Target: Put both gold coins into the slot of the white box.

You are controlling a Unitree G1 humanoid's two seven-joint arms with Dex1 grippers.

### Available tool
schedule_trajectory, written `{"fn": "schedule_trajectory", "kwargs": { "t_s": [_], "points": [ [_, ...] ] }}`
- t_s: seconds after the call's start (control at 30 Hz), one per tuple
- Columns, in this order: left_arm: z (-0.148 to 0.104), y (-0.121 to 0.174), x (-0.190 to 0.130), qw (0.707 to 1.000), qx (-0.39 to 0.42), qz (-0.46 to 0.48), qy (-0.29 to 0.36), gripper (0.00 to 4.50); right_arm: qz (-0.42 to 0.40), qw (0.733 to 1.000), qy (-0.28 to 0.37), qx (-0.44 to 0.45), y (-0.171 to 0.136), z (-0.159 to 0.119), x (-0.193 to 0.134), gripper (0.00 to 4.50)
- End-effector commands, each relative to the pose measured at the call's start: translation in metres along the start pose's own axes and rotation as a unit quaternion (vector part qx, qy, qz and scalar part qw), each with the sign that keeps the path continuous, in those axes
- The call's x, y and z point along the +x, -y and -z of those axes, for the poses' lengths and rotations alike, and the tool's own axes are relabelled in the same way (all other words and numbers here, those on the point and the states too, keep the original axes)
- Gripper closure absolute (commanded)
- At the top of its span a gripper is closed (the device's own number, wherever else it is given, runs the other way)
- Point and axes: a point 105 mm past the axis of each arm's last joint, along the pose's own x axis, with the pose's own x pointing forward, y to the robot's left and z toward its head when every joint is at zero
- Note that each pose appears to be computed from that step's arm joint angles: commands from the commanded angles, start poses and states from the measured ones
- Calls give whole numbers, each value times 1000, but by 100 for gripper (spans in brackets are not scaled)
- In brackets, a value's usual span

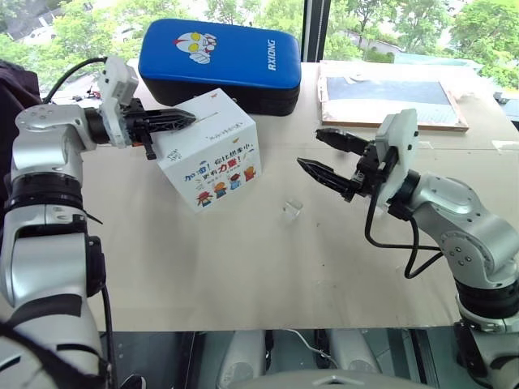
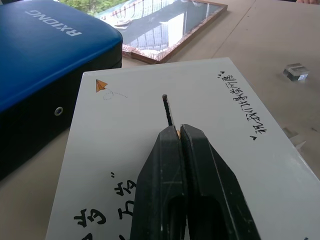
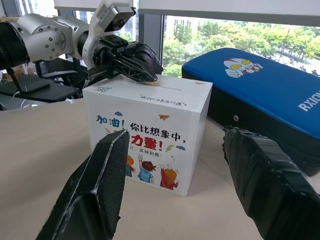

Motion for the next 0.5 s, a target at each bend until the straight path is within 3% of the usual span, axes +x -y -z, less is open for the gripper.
{"fn": "schedule_trajectory", "kwargs": {
  "t_s": [0.03,0.2,0.33,0.43,0.5],
  "points": [
    [13,1,1,1000,-16,-1,-18,363,-7,999,27,-23,-5,-17,-2,125],
    [-36,-2,5,994,38,-25,97,134,-4,1000,23,-15,-3,-14,-7,125],
    [-89,48,10,976,44,66,202,134,6,1000,16,3,1,-6,-25,125],
    [-85,92,20,975,28,114,190,134,16,1000,6,16,3,6,-44,125],
    [-66,116,32,981,23,118,153,134,23,999,-3,29,2,19,-58,125]
  ]
}}
